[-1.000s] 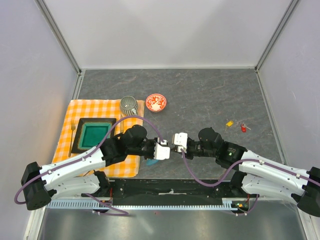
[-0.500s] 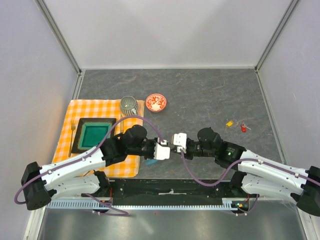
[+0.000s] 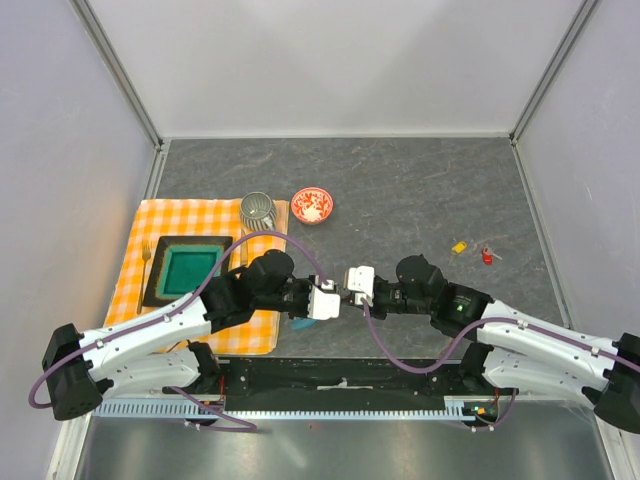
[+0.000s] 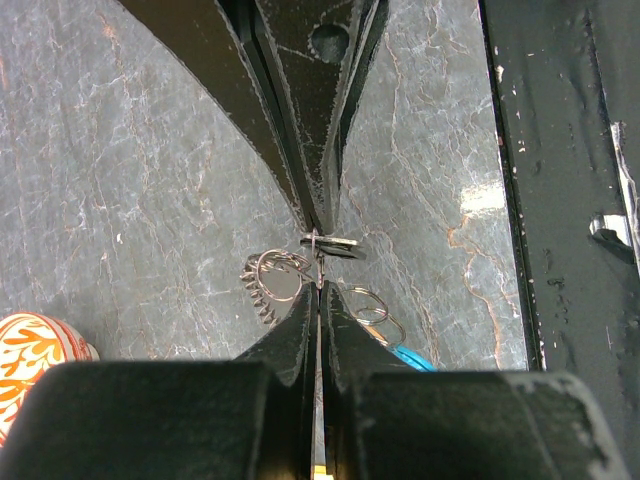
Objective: Put the keys on the keyring
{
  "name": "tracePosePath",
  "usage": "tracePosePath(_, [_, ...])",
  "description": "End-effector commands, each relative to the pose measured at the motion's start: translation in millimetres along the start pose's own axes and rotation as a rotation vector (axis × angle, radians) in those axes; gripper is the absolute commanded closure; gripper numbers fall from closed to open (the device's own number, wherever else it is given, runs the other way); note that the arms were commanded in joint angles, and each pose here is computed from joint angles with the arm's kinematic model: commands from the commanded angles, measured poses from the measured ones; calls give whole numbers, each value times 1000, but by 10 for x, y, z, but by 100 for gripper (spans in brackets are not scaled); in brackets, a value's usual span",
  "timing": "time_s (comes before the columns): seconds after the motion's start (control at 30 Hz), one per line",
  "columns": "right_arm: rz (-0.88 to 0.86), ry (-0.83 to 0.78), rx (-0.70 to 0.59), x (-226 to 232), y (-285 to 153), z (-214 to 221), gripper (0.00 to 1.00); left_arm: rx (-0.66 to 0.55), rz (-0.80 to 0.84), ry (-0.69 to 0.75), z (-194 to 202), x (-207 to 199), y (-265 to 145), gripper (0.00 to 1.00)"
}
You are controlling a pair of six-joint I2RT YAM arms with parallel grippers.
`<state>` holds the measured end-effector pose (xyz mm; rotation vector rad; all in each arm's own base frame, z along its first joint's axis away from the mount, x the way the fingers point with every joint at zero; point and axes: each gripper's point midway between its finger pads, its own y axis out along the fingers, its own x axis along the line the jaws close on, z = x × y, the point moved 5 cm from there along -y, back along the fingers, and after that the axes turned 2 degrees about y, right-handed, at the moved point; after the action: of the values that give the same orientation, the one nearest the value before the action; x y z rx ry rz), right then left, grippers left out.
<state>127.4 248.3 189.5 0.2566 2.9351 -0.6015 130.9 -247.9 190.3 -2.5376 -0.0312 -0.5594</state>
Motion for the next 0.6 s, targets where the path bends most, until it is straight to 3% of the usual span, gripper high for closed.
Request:
tracePosePath(0.0, [3,-33,-55,-4,-37,-139,100,-62,-31,50,-139,70,-16,98])
tracePosePath(0.57, [-15,-23,-29,25,-49,-100,100,-60,-42,51,-143,83,-31,98])
